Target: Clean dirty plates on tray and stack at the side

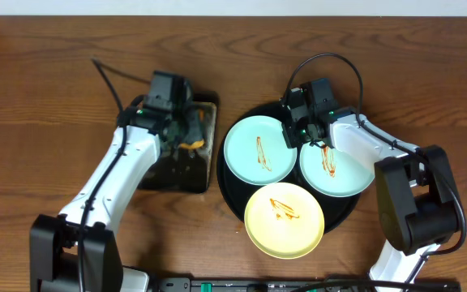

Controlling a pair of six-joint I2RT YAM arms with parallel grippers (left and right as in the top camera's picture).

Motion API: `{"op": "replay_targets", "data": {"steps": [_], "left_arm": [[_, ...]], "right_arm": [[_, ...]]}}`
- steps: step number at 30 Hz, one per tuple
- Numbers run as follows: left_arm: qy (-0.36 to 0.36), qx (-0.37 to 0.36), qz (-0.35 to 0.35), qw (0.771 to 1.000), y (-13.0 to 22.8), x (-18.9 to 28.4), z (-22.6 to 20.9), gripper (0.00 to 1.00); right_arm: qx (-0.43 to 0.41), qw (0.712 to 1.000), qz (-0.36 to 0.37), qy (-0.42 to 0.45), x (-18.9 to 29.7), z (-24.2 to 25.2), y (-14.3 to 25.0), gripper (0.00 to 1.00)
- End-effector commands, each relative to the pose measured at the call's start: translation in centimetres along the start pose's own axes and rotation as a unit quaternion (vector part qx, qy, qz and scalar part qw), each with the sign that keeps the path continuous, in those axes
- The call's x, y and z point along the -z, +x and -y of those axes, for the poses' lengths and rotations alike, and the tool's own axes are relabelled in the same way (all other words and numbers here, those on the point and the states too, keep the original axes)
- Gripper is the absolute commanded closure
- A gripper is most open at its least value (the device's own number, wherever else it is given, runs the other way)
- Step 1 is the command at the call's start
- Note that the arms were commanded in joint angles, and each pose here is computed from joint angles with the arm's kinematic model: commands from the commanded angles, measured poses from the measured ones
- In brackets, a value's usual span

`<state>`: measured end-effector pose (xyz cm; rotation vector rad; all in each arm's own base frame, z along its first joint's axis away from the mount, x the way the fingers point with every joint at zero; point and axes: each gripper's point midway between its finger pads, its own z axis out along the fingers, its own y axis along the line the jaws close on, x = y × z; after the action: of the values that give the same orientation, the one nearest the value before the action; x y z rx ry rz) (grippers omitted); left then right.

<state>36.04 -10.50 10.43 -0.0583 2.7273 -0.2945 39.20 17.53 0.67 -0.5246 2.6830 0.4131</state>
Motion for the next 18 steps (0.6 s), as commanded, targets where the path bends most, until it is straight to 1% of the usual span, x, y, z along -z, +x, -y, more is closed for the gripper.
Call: {"op": "replay_targets", "data": {"steps": [1, 5, 12, 15, 18], "left_arm": [[0.035, -0.035, 0.022, 0.999, -1.3, 1.2, 4.0, 0.93], [0.055, -0.076, 0.015, 0.995, -0.1, 0.3, 7.4, 0.93], [0.089, -0.141, 0.0, 0.986, 2.6, -4.0, 13.6, 0.93], [0.096, -0.14, -0.015, 0.985, 4.2, -5.7, 15.4, 0.93], [0.093, -0.113, -0.037, 0.988, 5.8, -7.2, 16.2, 0.93]], "right_arm": [[-0.01, 1.0, -0.015, -0.004, -0.7, -0.7, 0.6, 0.99], [-0.011, 1.0, -0.019, -0.004, -0.7, -0.7, 0.8, 0.99], [-0.015, 1.0, -0.021, -0.003, -0.7, -0.7, 0.9, 0.99], [-0.018, 1.0, -0.021, -0.003, -0.7, -0.7, 0.9, 0.99], [-0.019, 1.0, -0.021, -0.003, -0.7, -0.7, 0.9, 0.99]]}}
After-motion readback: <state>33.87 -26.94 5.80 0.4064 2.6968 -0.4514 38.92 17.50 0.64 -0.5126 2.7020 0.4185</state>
